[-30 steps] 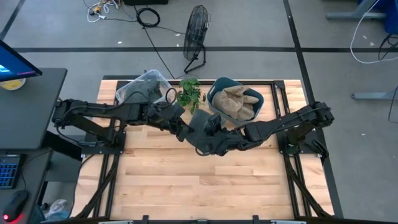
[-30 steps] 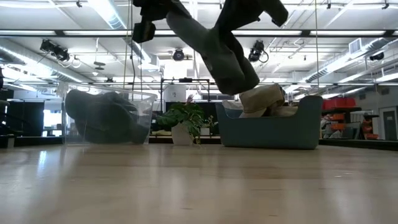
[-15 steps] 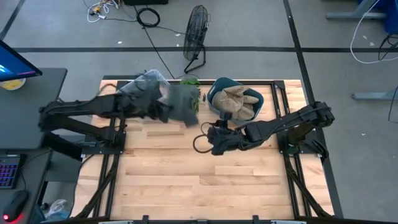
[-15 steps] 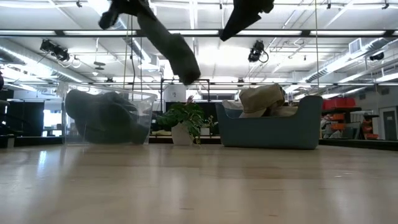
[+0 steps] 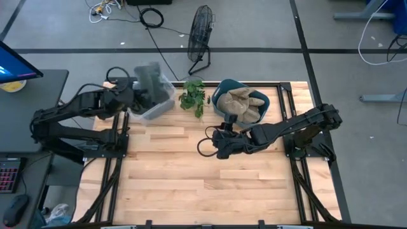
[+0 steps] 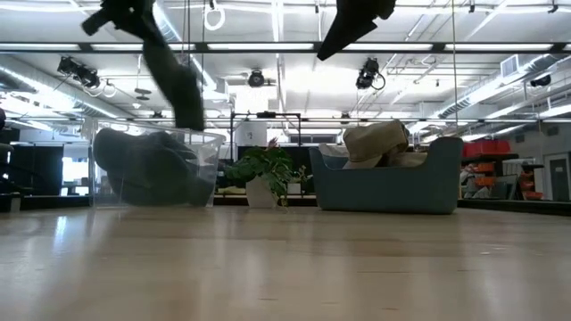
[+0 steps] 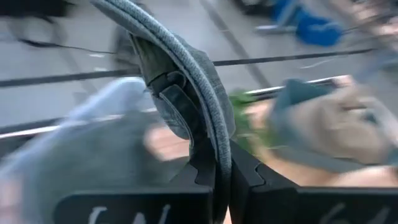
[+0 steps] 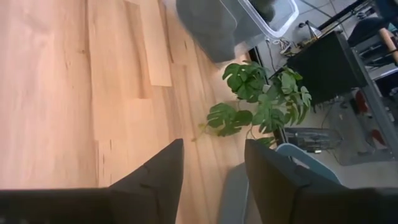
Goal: Pick & Place hat
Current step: Put the gray cap into the transparent bin
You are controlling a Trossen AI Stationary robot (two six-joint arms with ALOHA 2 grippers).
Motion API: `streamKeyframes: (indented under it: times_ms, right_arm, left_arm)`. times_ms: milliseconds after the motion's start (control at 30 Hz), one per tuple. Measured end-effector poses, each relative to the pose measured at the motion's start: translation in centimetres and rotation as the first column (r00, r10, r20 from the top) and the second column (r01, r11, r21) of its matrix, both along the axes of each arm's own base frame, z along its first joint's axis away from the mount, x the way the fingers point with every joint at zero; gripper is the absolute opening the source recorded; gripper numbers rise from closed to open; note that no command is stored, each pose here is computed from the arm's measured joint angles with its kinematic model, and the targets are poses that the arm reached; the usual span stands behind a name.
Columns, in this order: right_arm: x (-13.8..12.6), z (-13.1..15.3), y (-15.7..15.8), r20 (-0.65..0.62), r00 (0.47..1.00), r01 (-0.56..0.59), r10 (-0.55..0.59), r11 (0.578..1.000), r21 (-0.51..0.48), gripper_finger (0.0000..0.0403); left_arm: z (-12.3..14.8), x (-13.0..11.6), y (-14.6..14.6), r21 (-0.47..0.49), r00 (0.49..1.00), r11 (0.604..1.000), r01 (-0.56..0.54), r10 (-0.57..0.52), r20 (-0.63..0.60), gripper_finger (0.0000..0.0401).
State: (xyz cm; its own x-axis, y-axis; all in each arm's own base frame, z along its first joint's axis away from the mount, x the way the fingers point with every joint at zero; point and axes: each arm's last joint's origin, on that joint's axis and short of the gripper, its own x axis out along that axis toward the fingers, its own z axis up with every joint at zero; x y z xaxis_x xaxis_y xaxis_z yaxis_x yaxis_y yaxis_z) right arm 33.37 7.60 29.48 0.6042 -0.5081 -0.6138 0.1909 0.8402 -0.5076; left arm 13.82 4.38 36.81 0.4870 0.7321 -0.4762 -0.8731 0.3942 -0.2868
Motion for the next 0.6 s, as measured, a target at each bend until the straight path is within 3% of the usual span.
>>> streamKeyframes:
  times_ms: [133,300,600]
  right_arm:
    - [0.1,0.0,-0.3,0.001,1.000,0.011,-0.011,1.000,0.002,0.0171]
    - [0.3,-0.1,-1.0,-0.012,1.000,0.001,0.000,0.999,0.047,0.0171]
    - [0.5,-0.1,-2.5,-0.034,0.999,0.009,-0.007,0.999,0.049,0.0169]
  left_arm:
    - [-0.5,-0.8,0.3,0.082,0.987,0.991,-0.105,0.114,-0.117,0.0011]
    - [-0.5,-0.9,0.7,0.170,0.965,0.981,-0.096,0.134,-0.225,0.0013]
    - [-2.2,1.5,0.5,-0.049,0.963,0.998,0.044,-0.056,-0.264,0.0014]
